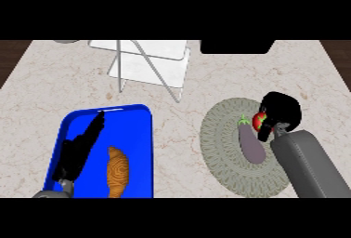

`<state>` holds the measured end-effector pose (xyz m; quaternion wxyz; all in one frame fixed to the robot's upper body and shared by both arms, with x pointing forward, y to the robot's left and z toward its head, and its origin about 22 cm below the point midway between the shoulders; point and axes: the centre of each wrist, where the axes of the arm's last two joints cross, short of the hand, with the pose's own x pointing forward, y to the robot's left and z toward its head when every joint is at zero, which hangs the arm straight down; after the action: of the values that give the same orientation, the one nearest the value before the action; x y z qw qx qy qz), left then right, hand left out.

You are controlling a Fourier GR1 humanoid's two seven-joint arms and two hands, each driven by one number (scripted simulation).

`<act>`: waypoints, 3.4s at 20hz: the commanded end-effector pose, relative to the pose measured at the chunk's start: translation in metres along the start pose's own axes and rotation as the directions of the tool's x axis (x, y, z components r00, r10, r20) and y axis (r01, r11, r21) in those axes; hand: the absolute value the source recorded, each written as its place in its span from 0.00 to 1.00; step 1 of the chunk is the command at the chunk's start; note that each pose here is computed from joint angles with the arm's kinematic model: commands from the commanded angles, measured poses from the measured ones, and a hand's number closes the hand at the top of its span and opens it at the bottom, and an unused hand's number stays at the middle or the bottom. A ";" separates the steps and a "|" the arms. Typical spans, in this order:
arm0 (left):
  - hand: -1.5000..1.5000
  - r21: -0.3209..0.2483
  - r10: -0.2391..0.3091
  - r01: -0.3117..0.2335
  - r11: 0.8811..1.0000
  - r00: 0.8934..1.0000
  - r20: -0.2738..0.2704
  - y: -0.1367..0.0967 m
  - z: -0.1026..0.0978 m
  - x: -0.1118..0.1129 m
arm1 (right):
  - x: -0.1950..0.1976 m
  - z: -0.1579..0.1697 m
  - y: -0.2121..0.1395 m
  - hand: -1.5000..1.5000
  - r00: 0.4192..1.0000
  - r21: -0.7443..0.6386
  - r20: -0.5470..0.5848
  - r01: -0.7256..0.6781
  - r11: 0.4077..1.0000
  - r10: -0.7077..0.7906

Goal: Pick the tomato from the placemat and place it in the tiered shelf

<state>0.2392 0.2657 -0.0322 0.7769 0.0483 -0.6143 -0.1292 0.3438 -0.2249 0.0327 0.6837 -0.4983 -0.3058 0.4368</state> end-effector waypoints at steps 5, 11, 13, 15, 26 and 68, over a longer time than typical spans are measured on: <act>0.50 -0.012 -0.002 0.002 1.000 1.000 -0.017 0.000 -0.004 0.004 | 0.104 0.120 0.000 1.00 0.973 -0.038 -0.008 0.230 0.973 -0.230; 0.50 -0.006 -0.004 0.004 1.000 1.000 -0.028 -0.005 -0.001 -0.005 | 0.132 0.182 -0.040 1.00 0.961 -0.242 0.007 0.269 0.932 -0.275; 0.50 -0.011 -0.013 0.012 1.000 0.999 -0.038 -0.012 -0.002 -0.003 | 0.132 0.196 -0.059 1.00 0.956 -0.339 0.052 0.289 0.895 -0.289; 0.50 -0.002 -0.013 0.013 1.000 1.000 -0.016 0.005 -0.010 0.008 | 0.133 0.202 -0.076 1.00 0.923 -0.398 0.102 0.380 0.835 -0.372; 0.50 -0.033 -0.009 0.009 0.999 1.000 -0.003 -0.016 -0.010 0.010 | 0.156 0.204 -0.170 1.00 0.873 -0.567 0.132 0.455 0.686 -0.470; 0.50 -0.097 -0.040 0.045 0.994 0.998 0.051 -0.024 -0.019 0.016 | 0.184 0.029 -0.213 0.00 0.222 -0.259 0.302 0.955 0.144 -0.927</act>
<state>0.2615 0.2414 -0.0220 0.7544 0.0194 -0.6329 -0.1730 0.4594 -0.0761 0.2441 0.7117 -0.3143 -0.6225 -0.0848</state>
